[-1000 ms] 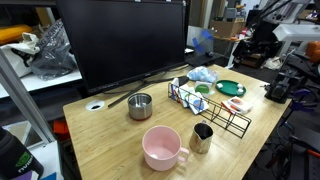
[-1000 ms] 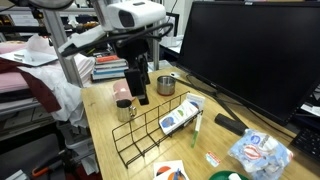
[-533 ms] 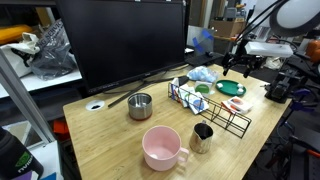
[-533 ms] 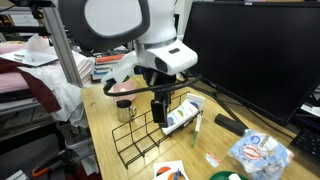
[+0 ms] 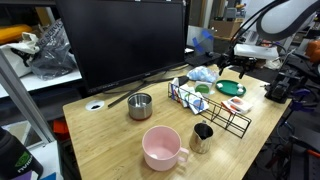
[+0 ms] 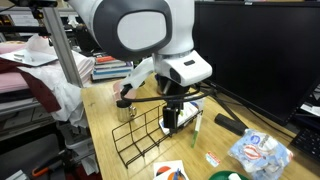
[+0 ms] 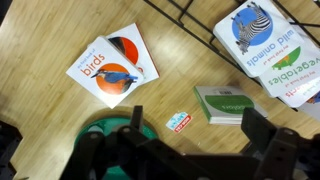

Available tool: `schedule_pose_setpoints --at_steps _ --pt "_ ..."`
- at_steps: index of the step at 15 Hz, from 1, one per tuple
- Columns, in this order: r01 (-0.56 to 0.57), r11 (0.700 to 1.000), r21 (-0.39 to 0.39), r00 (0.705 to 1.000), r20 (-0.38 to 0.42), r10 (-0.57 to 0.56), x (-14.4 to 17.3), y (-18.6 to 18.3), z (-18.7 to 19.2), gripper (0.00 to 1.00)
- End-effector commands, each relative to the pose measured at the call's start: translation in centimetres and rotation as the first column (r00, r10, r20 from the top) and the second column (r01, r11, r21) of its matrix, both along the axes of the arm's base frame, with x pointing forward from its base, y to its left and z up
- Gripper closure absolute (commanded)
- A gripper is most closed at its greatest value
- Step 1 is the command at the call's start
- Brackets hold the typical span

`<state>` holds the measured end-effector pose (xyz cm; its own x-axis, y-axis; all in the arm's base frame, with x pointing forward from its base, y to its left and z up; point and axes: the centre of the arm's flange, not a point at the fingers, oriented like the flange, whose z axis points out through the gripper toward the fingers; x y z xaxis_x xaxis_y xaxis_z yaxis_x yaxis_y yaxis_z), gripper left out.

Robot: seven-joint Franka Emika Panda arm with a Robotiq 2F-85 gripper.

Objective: Take a marshmallow from the green plate and put it in the silver cup

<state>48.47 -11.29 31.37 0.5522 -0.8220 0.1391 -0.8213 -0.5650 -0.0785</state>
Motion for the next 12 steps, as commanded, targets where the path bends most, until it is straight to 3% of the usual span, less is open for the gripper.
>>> schedule_pose_setpoints --at_steps 1,5,8,12 --pt "0.000 1.000 0.000 1.000 0.000 0.000 0.0 0.0 0.0 0.00" --pt "0.015 1.000 0.017 1.000 -0.010 -0.015 0.4 -0.3 -0.3 0.00" --pt "0.122 0.990 0.068 0.993 -0.013 -0.121 1.5 -2.3 -2.0 0.00" --pt "0.367 0.927 0.075 0.930 0.002 -0.368 3.0 -7.3 -5.4 0.00"
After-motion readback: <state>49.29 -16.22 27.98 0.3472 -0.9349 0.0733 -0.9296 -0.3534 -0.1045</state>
